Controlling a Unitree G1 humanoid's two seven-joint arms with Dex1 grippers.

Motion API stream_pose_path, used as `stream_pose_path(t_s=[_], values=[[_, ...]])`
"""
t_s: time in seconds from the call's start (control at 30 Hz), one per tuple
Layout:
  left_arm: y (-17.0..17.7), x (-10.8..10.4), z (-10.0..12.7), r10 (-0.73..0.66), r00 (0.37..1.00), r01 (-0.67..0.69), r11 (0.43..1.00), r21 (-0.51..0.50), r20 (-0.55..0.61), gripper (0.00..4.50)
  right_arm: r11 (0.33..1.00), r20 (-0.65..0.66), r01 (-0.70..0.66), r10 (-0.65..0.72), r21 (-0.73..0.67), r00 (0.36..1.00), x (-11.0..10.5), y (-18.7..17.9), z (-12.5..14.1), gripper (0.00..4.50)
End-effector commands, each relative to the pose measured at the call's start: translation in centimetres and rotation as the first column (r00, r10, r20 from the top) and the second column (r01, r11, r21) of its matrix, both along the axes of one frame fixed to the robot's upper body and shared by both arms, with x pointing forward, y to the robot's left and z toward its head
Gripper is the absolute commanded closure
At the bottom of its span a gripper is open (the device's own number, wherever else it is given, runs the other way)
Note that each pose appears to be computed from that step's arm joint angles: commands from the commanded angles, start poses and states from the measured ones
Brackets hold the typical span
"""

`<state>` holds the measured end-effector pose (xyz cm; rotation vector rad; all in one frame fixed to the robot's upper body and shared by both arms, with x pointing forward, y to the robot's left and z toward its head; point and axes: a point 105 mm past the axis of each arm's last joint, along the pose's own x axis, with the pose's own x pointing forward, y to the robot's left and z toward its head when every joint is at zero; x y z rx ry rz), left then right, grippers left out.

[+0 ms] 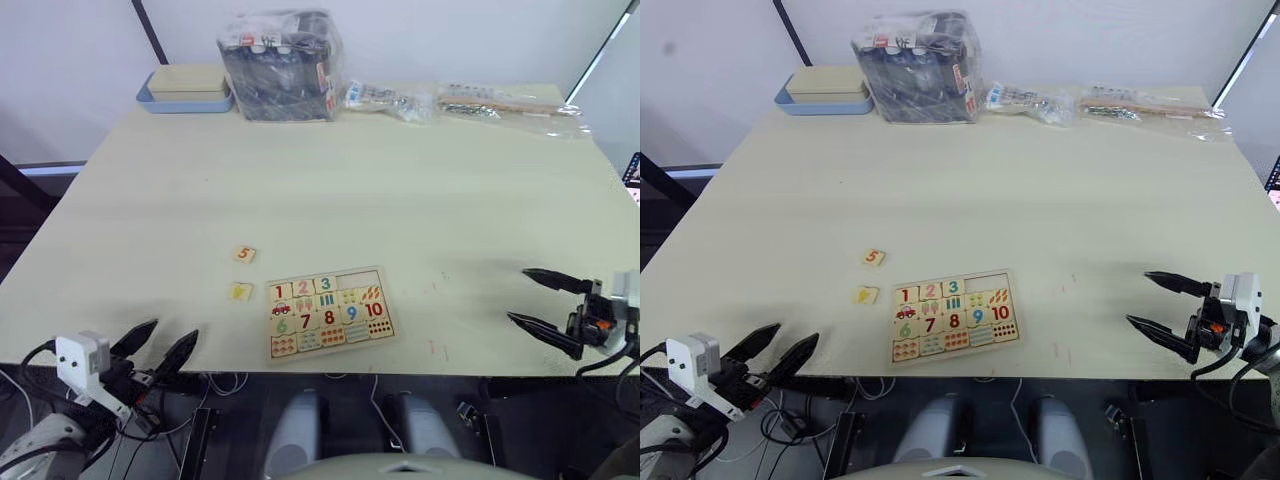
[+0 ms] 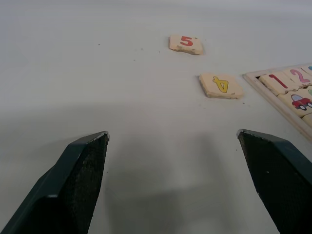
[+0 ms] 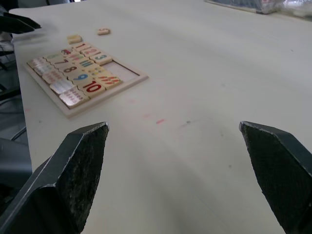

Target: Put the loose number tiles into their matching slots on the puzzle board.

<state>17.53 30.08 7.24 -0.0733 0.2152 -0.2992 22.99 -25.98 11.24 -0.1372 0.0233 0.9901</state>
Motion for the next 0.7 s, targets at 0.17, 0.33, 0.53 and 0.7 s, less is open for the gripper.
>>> stream_pose_path(t_s=[0.17, 0.33, 0.53, 0.7], values=[[0.27, 0.13, 1.11, -0.016, 0.999, 0.015, 1.0, 0.013, 0.039, 0.05, 1.0, 0.037, 0.005, -0.004, -0.02, 0.999, -0.27, -0.6, 0.84, 0.0], [0.34, 0.22, 1.27, -0.026, 0.999, 0.025, 1.0, 0.012, 0.038, 0.05, 1.0, 0.028, 0.005, -0.004, -0.02, 1.0, -0.47, -0.6, 0.6, 0.0], [0.26, 0.39, 1.51, -0.042, 0.998, 0.042, 0.999, 0.012, 0.036, 0.05, 1.0, 0.028, -0.001, 0.001, -0.017, 1.0, -0.42, -0.17, 0.52, 0.0], [0.11, 0.52, 1.58, -0.05, 0.998, 0.05, 0.999, 0.013, 0.036, 0.05, 1.0, 0.034, -0.01, 0.011, -0.015, 0.999, -0.3, 0.15, 0.62, 0.0]])
